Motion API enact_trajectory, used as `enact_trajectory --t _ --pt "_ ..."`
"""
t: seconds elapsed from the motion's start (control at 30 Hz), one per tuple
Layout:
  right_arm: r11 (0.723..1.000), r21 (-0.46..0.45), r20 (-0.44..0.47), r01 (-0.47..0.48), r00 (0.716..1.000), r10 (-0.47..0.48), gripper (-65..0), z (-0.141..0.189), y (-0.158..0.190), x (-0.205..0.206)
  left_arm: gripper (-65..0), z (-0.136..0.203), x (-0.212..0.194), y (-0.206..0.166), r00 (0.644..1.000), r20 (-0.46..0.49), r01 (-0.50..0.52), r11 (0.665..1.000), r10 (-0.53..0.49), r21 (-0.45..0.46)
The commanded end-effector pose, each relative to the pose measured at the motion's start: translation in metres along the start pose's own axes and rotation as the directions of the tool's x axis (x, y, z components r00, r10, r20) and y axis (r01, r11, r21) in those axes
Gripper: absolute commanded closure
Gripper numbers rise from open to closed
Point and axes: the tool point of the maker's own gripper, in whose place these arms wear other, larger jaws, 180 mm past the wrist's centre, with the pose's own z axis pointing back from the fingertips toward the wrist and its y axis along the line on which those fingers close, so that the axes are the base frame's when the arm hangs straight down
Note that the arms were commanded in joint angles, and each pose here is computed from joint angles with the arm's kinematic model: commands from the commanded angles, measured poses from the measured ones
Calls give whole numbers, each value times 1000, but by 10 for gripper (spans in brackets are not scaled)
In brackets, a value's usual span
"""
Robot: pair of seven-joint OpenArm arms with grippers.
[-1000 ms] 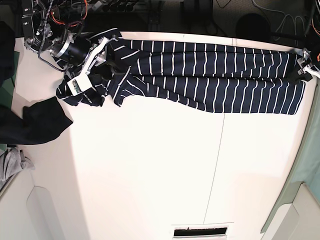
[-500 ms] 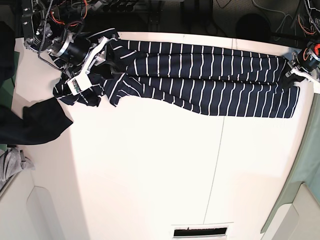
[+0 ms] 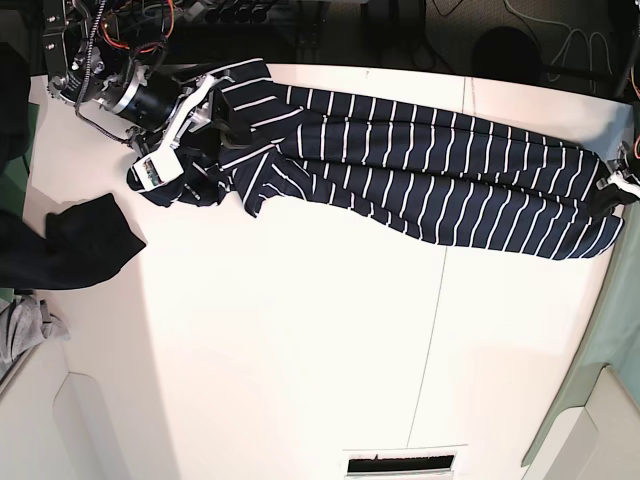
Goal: Layout the t-shirt on the table in an organized manner, then fold the t-shirt properly
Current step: 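Grasp the shirt's other end with the left gripper and fold it toward the right gripper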
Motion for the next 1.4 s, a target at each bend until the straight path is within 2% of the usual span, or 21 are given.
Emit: enact_trajectory --t 0.0,0.23,0.4,0.57,0.73,0.93,1.1,1.23,1.37 --pt "1000 7 40 -8 999 8 -225 2 1 11 0 6 31 2 997 62 42 999 -42 -2" --pt "1000 7 39 -9 999 8 -225 2 1 11 0 15 54 10 993 80 87 996 -89 20" --pt "1000 7 39 -8 999 8 -225 2 1 11 0 16 64 -2 987 85 135 991 -134 3" --pt "1000 7 39 -9 999 8 -225 2 1 11 0 16 74 -37 971 93 227 972 -221 -57" --pt "1000 5 37 -10 999 10 -225 2 1 11 0 18 74 -93 939 135 335 930 -316 -149" --pt "1000 -11 22 -29 999 29 -225 2 -2 8 0 23 42 -143 923 144 382 891 -356 -244" --pt "999 -25 10 -44 999 45 -225 2 -5 6 0 16 -4 -179 931 86 363 865 -356 -346" --pt "999 -25 11 -44 999 44 -225 2 -5 6 0 2 -46 -205 908 31 394 827 -418 -402" --pt "999 -25 11 -44 999 44 -225 2 -5 7 0 -4 -71 -233 920 17 355 812 -393 -463"
